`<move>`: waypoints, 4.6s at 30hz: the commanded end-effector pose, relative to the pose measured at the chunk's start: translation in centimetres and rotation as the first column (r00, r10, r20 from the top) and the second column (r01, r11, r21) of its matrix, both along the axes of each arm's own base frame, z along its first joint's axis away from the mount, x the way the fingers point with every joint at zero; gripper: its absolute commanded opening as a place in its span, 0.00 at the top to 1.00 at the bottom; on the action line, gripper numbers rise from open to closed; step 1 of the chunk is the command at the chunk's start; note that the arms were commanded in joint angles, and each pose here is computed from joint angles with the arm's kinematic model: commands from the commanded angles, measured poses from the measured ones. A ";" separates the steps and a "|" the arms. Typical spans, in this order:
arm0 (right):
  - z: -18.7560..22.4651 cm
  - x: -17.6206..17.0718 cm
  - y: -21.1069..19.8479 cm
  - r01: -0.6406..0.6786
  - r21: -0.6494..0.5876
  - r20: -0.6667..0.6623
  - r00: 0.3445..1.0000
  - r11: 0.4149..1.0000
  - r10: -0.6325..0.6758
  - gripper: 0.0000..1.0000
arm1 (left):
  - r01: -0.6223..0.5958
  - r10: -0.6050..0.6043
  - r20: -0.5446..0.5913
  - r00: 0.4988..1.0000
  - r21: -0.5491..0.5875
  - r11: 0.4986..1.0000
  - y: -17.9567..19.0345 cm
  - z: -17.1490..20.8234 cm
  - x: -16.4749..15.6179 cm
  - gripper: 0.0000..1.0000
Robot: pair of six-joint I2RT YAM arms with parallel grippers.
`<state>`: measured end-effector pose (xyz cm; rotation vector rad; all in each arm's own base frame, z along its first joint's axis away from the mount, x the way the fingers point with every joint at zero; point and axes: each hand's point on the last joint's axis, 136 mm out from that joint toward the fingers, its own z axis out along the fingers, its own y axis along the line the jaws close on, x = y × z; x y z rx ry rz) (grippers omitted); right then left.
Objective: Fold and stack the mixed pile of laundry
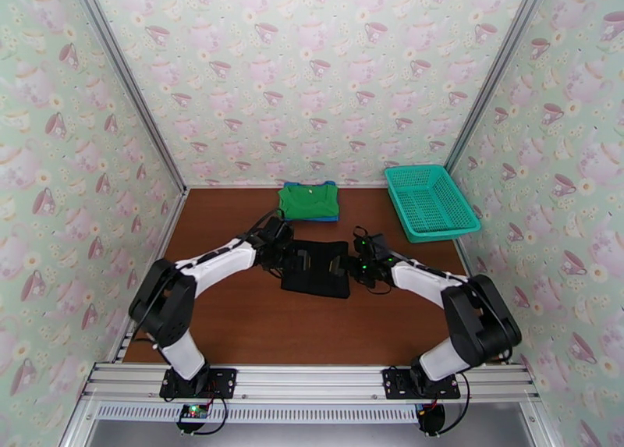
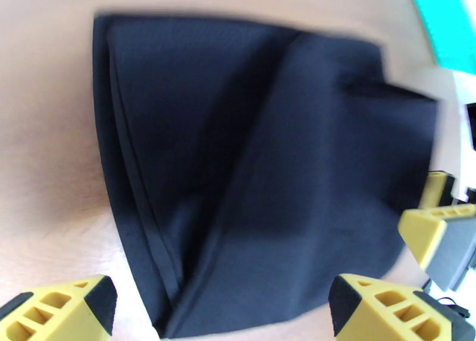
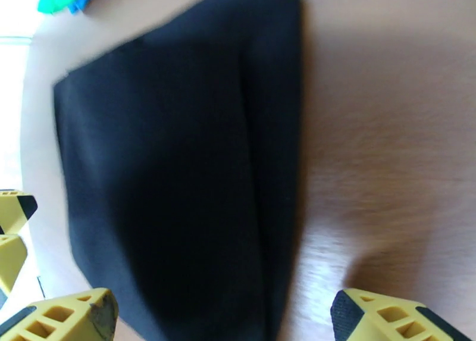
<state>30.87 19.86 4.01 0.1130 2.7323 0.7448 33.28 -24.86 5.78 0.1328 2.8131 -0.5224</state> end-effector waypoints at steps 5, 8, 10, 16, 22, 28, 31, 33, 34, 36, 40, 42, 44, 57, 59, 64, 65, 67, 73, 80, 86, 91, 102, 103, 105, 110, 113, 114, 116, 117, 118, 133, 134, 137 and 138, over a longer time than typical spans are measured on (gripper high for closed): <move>-2.2 1.0 1.8 0.039 0.008 -0.017 0.999 0.999 -0.039 0.00 | 0.050 -0.052 -0.074 0.996 -0.039 0.998 -3.1 -3.4 0.9 0.00; -2.6 0.8 2.1 0.065 0.062 -0.008 0.998 0.996 -0.064 0.00 | 0.066 -0.071 -0.095 0.993 -0.054 0.996 -3.9 -4.2 0.8 0.00; -3.0 0.4 2.3 0.065 0.092 -0.012 0.998 0.994 -0.064 0.00 | 0.076 -0.082 -0.102 0.991 -0.065 0.995 -4.4 -4.5 0.7 0.03; -4.9 0.1 3.5 0.052 0.139 -0.082 0.996 0.989 -0.041 0.11 | 0.086 -0.100 -0.124 0.987 -0.113 0.990 -5.8 -5.1 0.2 0.19; -5.9 0.1 3.9 0.060 0.160 -0.106 0.993 0.985 -0.043 0.23 | 0.100 -0.116 -0.130 0.985 -0.126 0.987 -6.8 -5.5 -0.5 0.32; -6.1 0.0 3.5 0.051 0.136 -0.084 0.996 0.989 -0.040 0.26 | 0.102 -0.120 -0.141 0.983 -0.129 0.986 -7.1 -5.9 -0.8 0.39; -5.7 -0.1 3.4 0.032 0.119 -0.055 0.998 0.992 -0.026 0.03 | 0.102 -0.119 -0.138 0.983 -0.125 0.987 -7.0 -5.7 -0.9 0.39; -5.5 -0.1 3.1 0.036 0.108 -0.037 0.999 0.993 -0.032 0.00 | 0.102 -0.118 -0.133 0.984 -0.121 0.987 -6.9 -5.6 -0.9 0.39; -5.5 0.0 3.0 0.040 0.106 -0.035 0.999 0.994 -0.036 0.00 | 0.102 -0.118 -0.132 0.984 -0.121 0.987 -6.9 -5.5 -0.9 0.39; -5.3 0.0 3.3 0.039 0.128 -0.034 0.999 0.991 -0.035 0.00 | 0.102 -0.117 -0.129 0.985 -0.123 0.987 -6.9 -5.4 -0.8 0.39; -7.2 -0.6 3.4 0.083 0.109 -0.157 0.985 0.991 -0.065 0.00 | 0.102 -0.117 -0.124 0.985 -0.121 0.987 -6.9 -5.3 -0.8 0.39; -7.9 -0.8 3.9 0.092 0.140 -0.186 0.980 0.986 -0.065 0.00 | 0.101 -0.116 -0.123 0.986 -0.122 0.987 -6.8 -5.3 -0.8 0.39; -8.3 -0.9 4.0 0.103 0.151 -0.195 0.978 0.983 -0.073 0.03 | 0.101 -0.116 -0.122 0.986 -0.120 0.988 -6.7 -5.3 -0.8 0.39; -7.5 -1.1 2.5 0.078 0.039 -0.191 0.979 0.996 -0.069 0.60 | 0.079 -0.089 -0.115 0.989 -0.093 0.993 -5.8 -5.8 -0.9 1.00; -7.7 -1.3 2.5 0.065 0.028 -0.204 0.977 0.998 -0.058 0.63 | 0.072 -0.081 -0.100 0.992 -0.091 0.993 -5.5 -5.4 -0.6 1.00; -7.7 -1.7 2.5 0.042 0.004 -0.218 0.975 0.999 -0.040 0.66 | 0.064 -0.070 -0.068 0.995 -0.098 0.993 -5.5 -4.1 -0.3 1.00; -7.4 -1.7 2.6 0.038 0.003 -0.216 0.976 0.999 -0.036 0.66 | 0.063 -0.070 -0.062 0.996 -0.102 0.993 -5.5 -3.7 -0.3 1.00; -6.8 -1.6 2.5 0.032 -0.009 -0.210 0.977 0.999 -0.033 0.66 | 0.064 -0.070 -0.052 0.996 -0.109 0.992 -5.6 -3.2 -0.2 1.00; -4.9 -1.5 5.0 -0.039 0.111 -0.250 0.966 0.993 0.066 1.00 | 0.072 -0.072 0.005 0.997 -0.127 0.989 -5.7 -0.4 0.0 1.00; -1.2 -0.4 4.3 -0.078 0.030 -0.180 0.980 0.997 0.082 1.00 | 0.075 -0.064 0.088 0.994 -0.122 0.990 -5.1 2.9 0.8 1.00; 6.8 1.5 3.4 -0.090 -0.041 -0.020 0.996 0.995 0.089 1.00 | 0.014 0.020 0.202 0.979 -0.167 0.986 -3.8 7.1 2.6 1.00; 13.5 3.8 3.8 -0.098 -0.035 0.113 0.988 0.995 0.102 1.00 | 0.000 0.058 0.307 0.950 -0.183 0.983 -2.3 12.7 4.4 1.00; 18.4 16.3 6.1 -0.153 -0.016 0.306 0.940 0.988 0.151 1.00 | -0.105 0.186 0.525 0.831 -0.181 0.978 3.1 19.4 15.6 1.00; 17.9 17.6 6.2 -0.152 -0.016 0.307 0.940 0.988 0.149 1.00 | -0.112 0.193 0.531 0.825 -0.181 0.977 3.4 19.1 16.7 1.00; 16.9 20.3 6.4 -0.156 -0.011 0.313 0.938 0.988 0.151 1.00 | -0.125 0.202 0.537 0.819 -0.177 0.976 3.9 18.1 19.2 1.00; 14.0 26.0 5.5 -0.116 -0.009 0.331 0.937 0.993 0.112 1.00 | -0.132 0.233 0.541 0.808 -0.219 0.967 3.7 15.0 24.1 1.00; 12.1 28.7 4.9 -0.084 0.020 0.334 0.940 0.996 0.072 1.00 | -0.141 0.241 0.541 0.806 -0.220 0.965 3.5 12.6 26.5 1.00; 11.5 29.6 4.6 -0.076 0.036 0.338 0.939 0.996 0.059 1.00 | -0.144 0.243 0.543 0.804 -0.220 0.965 3.3 11.9 27.1 1.00; 10.1 31.0 4.0 -0.047 0.057 0.334 0.942 0.997 0.026 1.00 | -0.151 0.245 0.538 0.807 -0.213 0.965 3.3 10.0 28.3 1.00; 9.4 31.6 3.6 -0.037 0.074 0.331 0.944 0.997 0.010 1.00 | -0.155 0.246 0.536 0.807 -0.209 0.966 3.1 9.2 28.8 1.00; 8.8 32.1 3.4 -0.025 0.089 0.326 0.945 0.996 -0.005 1.00 | -0.162 0.248 0.534 0.808 -0.204 0.966 3.2 8.5 29.2 1.00; 5.5 35.4 2.2 0.034 0.243 0.310 0.944 0.970 -0.111 0.52 | -0.264 0.303 0.536 0.788 -0.149 0.953 5.5 3.9 32.1 0.34; 6.2 35.5 1.9 0.039 0.245 0.319 0.940 0.969 -0.118 0.34 | -0.266 0.306 0.540 0.784 -0.152 0.952 5.6 4.1 32.3 0.28; 8.4 35.6 1.0 0.048 0.245 0.342 0.930 0.968 -0.132 0.00 | -0.265 0.311 0.553 0.773 -0.164 0.950 5.6 5.1 32.8 0.11; 9.3 35.6 0.7 0.046 0.247 0.351 0.927 0.968 -0.134 0.00 | -0.265 0.315 0.558 0.768 -0.171 0.949 5.5 5.6 33.0 0.07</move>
